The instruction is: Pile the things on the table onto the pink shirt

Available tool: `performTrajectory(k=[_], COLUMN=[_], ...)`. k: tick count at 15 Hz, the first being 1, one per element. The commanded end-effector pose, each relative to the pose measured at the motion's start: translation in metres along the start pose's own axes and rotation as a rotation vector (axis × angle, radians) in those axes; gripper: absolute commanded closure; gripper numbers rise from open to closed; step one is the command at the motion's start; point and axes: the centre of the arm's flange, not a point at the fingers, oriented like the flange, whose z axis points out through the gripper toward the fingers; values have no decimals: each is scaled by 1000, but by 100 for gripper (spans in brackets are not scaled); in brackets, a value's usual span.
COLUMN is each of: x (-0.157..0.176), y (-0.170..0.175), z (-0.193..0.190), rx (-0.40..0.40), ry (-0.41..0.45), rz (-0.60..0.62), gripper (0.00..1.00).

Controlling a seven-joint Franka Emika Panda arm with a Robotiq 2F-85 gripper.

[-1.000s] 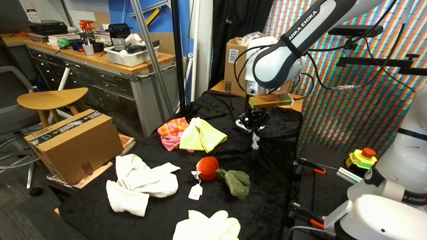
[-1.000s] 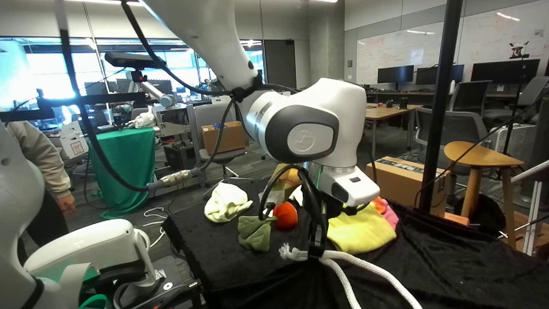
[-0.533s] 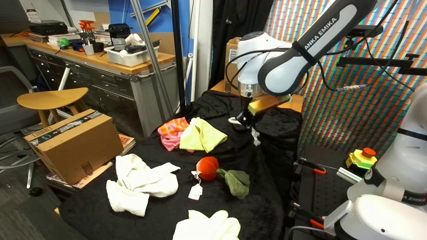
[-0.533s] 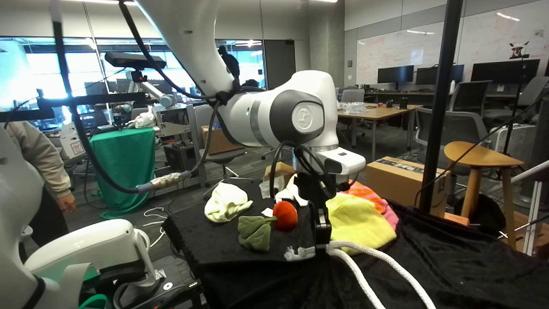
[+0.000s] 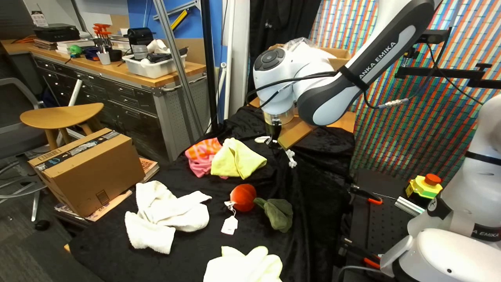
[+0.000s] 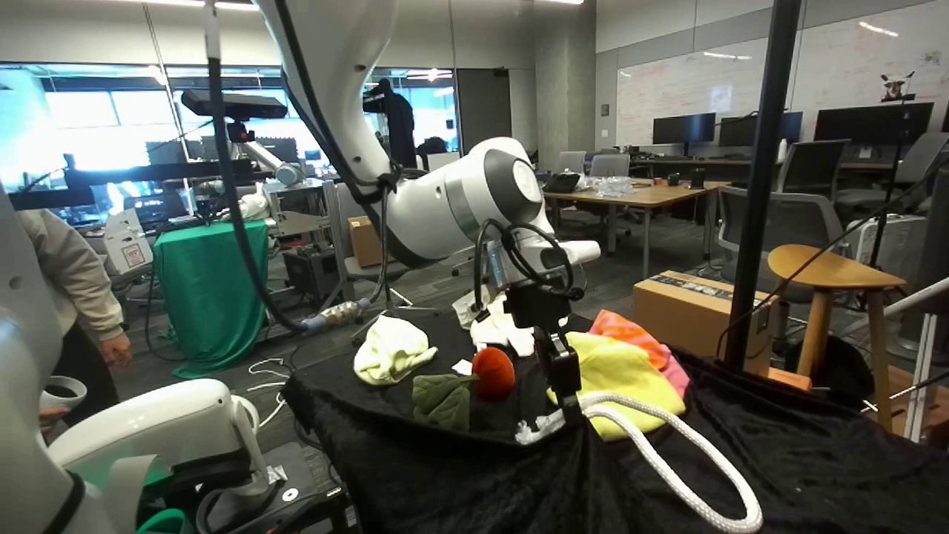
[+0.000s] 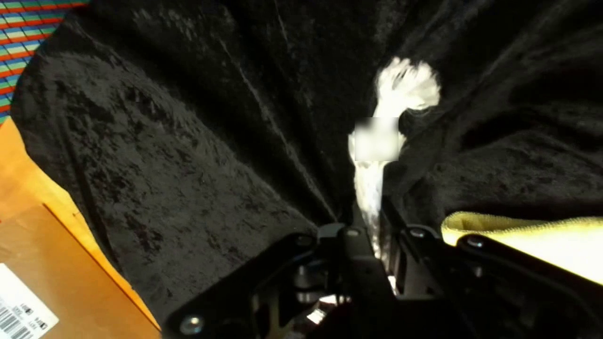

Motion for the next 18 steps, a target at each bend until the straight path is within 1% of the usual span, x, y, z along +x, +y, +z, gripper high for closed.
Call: performTrajectory(k=[1, 4, 7, 8, 9, 11, 15, 17, 18], x=[12, 7, 2, 1, 0, -1, -6, -10, -12], y=[-29, -46, -57, -59, -59, -60, -59, -57, -55], z=[-12, -18, -17, -15, -14, -7, -3, -6, -10], rx=[19, 52, 61, 59, 59, 57, 55, 59, 65], ry=[14, 8, -2, -11, -21, -41, -67, -75, -82], rz=[-13, -29, -46, -49, -51, -55, -57, -53, -50], gripper=[89, 89, 89, 66, 62, 48, 17, 4, 0])
